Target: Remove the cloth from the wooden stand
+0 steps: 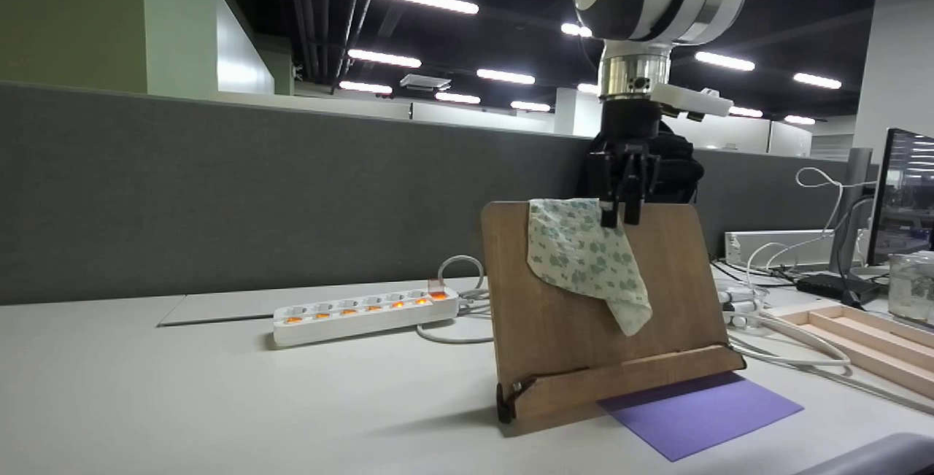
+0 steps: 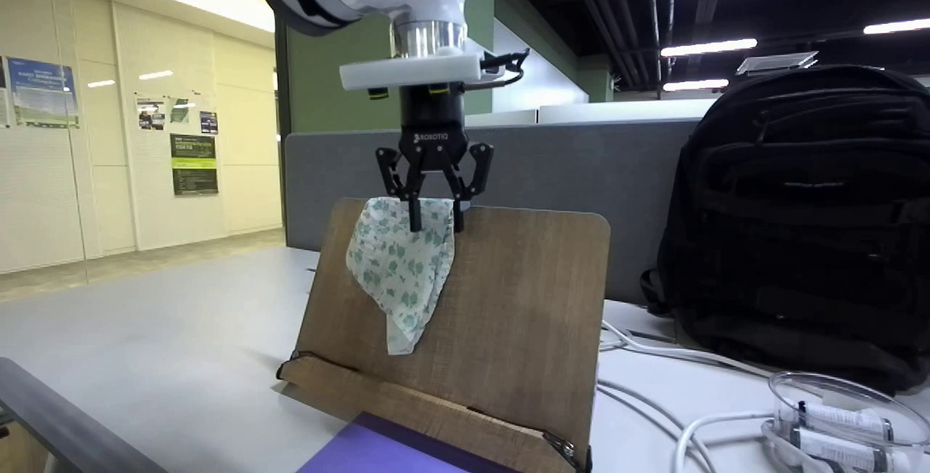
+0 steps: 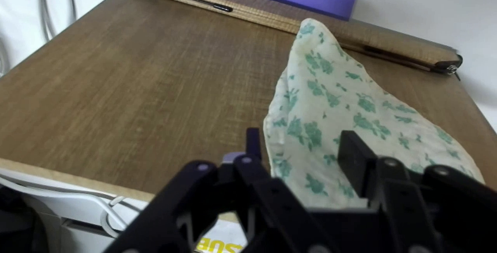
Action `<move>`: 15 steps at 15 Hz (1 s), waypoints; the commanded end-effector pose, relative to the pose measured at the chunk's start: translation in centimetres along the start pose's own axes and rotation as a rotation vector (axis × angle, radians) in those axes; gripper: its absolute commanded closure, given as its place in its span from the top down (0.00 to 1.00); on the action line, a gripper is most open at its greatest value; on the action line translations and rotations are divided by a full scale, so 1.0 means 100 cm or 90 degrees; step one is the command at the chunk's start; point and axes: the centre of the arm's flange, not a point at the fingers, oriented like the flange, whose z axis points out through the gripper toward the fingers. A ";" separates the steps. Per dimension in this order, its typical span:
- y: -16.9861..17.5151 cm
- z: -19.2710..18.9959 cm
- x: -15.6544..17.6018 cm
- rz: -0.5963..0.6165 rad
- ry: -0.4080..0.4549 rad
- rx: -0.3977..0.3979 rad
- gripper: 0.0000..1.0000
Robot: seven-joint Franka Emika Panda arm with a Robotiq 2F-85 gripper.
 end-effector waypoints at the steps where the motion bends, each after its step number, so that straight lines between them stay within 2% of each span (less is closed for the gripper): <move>1: 0.002 0.001 0.010 -0.019 0.008 0.008 0.25; 4: -0.004 0.001 0.011 -0.037 0.008 0.015 0.05; 5: -0.006 0.000 0.011 -0.044 0.008 0.017 0.01; 11: -0.047 -0.022 0.028 -0.122 0.014 0.024 0.00; 15: -0.102 -0.054 0.050 -0.199 0.042 0.015 0.00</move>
